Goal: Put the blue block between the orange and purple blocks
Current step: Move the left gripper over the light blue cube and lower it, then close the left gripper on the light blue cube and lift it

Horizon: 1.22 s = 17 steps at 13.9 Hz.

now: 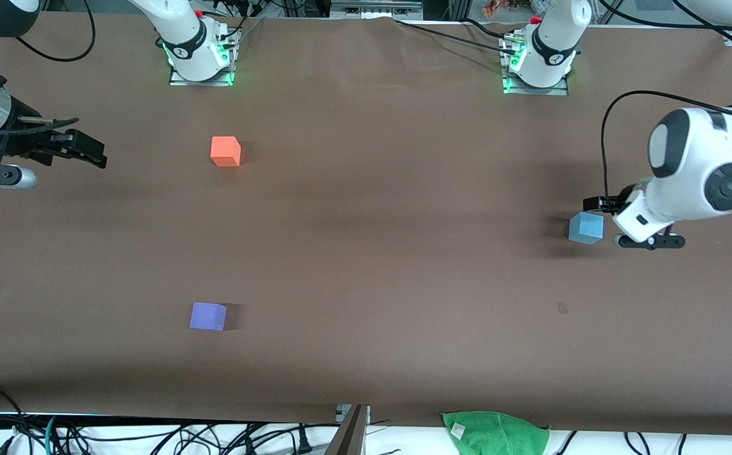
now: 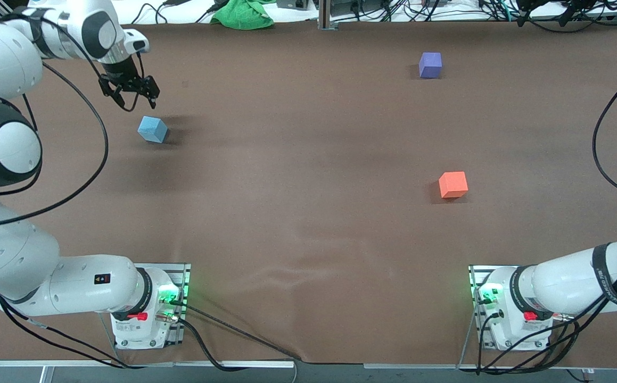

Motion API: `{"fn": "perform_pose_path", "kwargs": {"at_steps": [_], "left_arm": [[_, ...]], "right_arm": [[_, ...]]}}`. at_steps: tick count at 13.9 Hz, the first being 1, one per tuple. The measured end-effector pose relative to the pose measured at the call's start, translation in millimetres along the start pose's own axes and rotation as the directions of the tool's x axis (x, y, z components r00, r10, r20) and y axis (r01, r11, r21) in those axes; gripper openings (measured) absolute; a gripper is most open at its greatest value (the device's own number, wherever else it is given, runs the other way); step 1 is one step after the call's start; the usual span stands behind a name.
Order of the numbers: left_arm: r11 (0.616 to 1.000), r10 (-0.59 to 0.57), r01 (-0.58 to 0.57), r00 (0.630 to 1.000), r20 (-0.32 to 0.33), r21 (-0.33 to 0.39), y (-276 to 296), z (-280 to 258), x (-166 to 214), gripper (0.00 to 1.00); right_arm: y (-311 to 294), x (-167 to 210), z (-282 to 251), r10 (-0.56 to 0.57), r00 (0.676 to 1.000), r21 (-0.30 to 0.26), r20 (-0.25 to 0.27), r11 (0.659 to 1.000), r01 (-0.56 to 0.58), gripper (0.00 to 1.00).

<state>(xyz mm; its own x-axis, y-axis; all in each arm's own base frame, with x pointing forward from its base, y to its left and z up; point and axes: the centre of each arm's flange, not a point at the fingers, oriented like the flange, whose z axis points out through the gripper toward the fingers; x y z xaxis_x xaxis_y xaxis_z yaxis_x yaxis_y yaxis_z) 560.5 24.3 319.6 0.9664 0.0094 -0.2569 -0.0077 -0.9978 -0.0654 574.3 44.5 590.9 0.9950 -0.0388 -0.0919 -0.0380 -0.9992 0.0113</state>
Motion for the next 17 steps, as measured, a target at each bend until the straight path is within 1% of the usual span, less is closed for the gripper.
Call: {"fn": "perform_pose_path", "kwargs": {"at_steps": [4, 5, 11, 15, 17], "left_arm": [[0.996, 0.085, -0.085, 0.991, -0.105, 0.005, 4.5, 46.5, -13.9, 1.0], [0.995, 0.101, -0.101, 0.987, -0.123, 0.006, 3.4, 56.8, -16.9, 1.0], [0.986, 0.168, -0.167, 0.964, -0.208, 0.02, -2.1, 90.0, -29.6, 1.0], [0.974, 0.225, -0.22, 0.942, -0.248, 0.047, -22.8, 96.1, -30.9, 1.0], [0.972, 0.234, -0.229, 0.938, -0.254, 0.052, -25.7, 99.0, -30.3, 1.0]], "right_arm": [[0.0, 0.0, 0.0, 0.0, 1.0, 0.0, 0.0, 1.0, 0.0, 1.0], [0.0, 0.0, 0.0, 0.0, 1.0, 0.0, 0.0, 1.0, 0.0, 1.0], [0.0, 0.0, 0.0, 0.0, 1.0, 0.0, 0.0, 1.0, 0.0, 1.0], [0.1, 0.0, 0.0, 0.0, 1.0, 0.0, 0.0, 1.0, 0.0, 1.0], [0.2, 0.0, 0.1, 0.0, 1.0, 0.0, 0.001, 1.0, 0.0, 1.0]]}}
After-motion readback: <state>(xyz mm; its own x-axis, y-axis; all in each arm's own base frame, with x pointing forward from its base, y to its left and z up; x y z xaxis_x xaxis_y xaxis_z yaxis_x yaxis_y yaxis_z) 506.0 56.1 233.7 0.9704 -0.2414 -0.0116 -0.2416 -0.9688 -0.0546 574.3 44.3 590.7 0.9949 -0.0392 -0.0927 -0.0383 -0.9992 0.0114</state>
